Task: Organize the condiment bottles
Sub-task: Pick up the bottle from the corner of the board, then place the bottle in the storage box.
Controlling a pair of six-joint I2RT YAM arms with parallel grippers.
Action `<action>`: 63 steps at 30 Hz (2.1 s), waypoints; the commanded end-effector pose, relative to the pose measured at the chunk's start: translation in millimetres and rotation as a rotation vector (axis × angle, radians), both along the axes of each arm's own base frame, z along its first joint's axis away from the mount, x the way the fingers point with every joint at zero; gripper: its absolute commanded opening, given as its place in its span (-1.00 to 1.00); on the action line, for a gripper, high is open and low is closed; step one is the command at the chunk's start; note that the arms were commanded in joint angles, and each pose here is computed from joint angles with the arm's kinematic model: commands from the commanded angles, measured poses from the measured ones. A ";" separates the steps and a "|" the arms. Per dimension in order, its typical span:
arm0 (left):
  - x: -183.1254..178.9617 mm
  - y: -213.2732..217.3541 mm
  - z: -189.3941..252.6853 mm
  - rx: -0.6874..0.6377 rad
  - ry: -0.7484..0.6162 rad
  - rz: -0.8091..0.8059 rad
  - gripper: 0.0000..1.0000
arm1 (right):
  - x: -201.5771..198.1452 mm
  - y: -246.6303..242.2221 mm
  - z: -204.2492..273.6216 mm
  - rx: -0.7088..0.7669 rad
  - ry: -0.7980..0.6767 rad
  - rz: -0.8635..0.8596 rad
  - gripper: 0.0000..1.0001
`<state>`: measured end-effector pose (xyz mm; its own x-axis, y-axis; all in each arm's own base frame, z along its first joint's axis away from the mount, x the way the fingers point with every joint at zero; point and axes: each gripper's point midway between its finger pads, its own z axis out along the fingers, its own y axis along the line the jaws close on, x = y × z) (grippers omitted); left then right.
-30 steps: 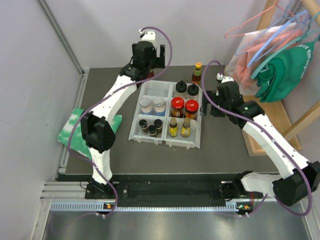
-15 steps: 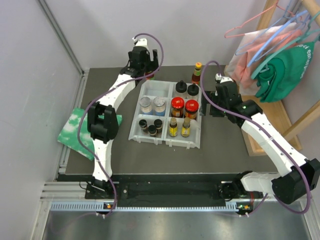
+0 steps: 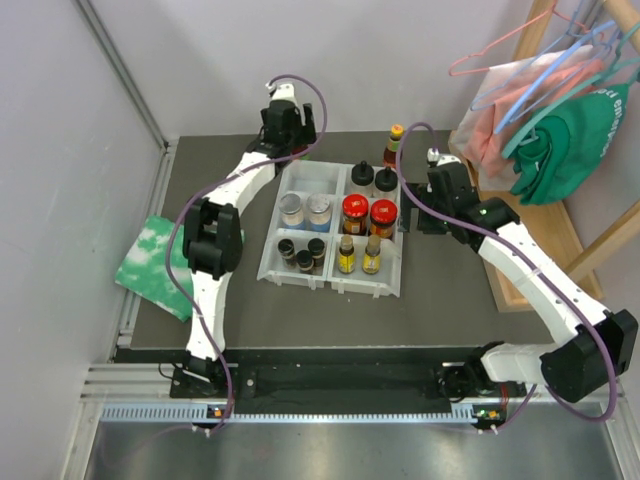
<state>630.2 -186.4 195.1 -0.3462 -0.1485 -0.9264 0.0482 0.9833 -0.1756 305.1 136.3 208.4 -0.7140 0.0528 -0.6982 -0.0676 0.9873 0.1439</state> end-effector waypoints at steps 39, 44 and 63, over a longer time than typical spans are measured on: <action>-28.2 25.9 175.2 -0.082 -0.490 0.047 -1.00 | 3.7 0.6 12.4 0.000 -0.046 -0.003 0.97; -43.0 30.4 204.1 -0.098 -0.535 0.047 -1.00 | 2.9 0.3 12.6 0.005 -0.046 -0.004 0.98; -96.9 15.0 204.6 -0.053 -0.473 -0.099 -1.00 | 2.5 5.2 11.7 0.028 -0.046 0.008 0.98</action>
